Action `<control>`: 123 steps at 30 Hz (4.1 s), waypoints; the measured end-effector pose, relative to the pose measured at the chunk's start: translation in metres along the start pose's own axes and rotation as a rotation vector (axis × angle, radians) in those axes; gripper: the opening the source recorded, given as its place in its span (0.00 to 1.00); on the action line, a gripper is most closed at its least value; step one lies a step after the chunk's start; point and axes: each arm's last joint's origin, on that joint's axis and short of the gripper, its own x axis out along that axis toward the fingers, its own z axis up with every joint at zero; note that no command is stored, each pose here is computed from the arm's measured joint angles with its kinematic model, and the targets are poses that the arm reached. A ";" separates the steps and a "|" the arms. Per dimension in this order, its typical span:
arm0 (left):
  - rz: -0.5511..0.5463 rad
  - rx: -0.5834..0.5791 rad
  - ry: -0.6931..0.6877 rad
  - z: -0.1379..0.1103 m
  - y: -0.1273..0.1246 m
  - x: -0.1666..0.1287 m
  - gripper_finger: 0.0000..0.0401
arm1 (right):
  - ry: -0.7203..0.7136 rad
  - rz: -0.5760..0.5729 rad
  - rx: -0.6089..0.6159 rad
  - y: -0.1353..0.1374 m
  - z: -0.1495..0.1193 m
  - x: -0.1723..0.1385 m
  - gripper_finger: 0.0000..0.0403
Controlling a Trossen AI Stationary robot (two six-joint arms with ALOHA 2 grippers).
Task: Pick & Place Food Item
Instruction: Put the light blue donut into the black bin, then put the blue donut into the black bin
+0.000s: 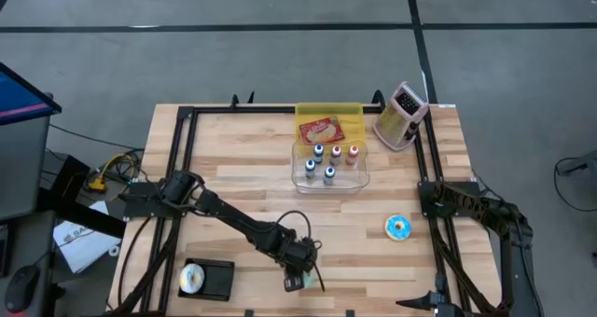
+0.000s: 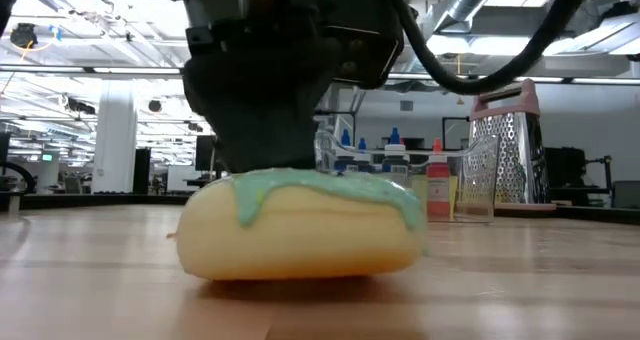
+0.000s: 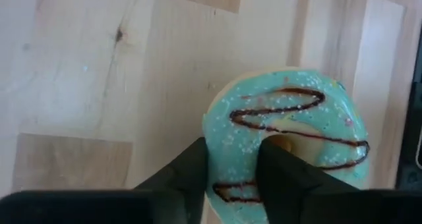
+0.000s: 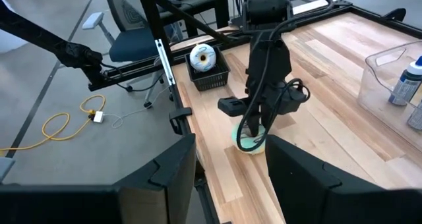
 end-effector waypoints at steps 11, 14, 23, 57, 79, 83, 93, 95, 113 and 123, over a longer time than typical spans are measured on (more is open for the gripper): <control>0.165 -0.015 0.101 -0.007 0.017 -0.076 0.21 | 0.000 -0.004 -0.010 -0.001 0.000 0.000 0.43; 0.194 -0.064 0.166 -0.017 0.018 -0.103 0.21 | -0.004 -0.006 -0.012 -0.001 0.001 0.001 0.43; 0.297 -0.222 0.451 -0.070 -0.006 -0.131 0.21 | -0.017 -0.027 -0.040 -0.003 0.003 0.005 0.43; 0.544 -0.618 0.639 -0.174 -0.037 -0.109 0.21 | -0.031 -0.007 -0.086 -0.002 0.001 -0.001 0.43; 0.559 -0.634 0.685 -0.169 -0.031 -0.112 0.56 | -0.083 0.015 -0.054 -0.009 -0.031 -0.010 0.43; 0.554 -0.640 0.649 -0.164 -0.027 -0.125 0.58 | -0.082 0.015 -0.054 -0.009 -0.031 -0.010 0.43; 0.438 -0.701 0.312 -0.146 -0.016 -0.174 0.58 | -0.082 0.020 -0.039 -0.008 -0.031 -0.010 0.43; 0.366 -0.659 0.170 -0.136 -0.016 -0.178 0.57 | -0.084 0.021 -0.039 -0.008 -0.031 -0.010 0.43; 0.116 0.274 -0.748 -0.012 -0.019 -0.195 0.57 | 0.411 -0.293 0.053 -0.021 -0.017 0.064 0.43; 0.221 0.473 -0.778 -0.001 -0.010 -0.198 0.58 | 0.670 -0.615 0.026 -0.101 -0.029 0.105 0.34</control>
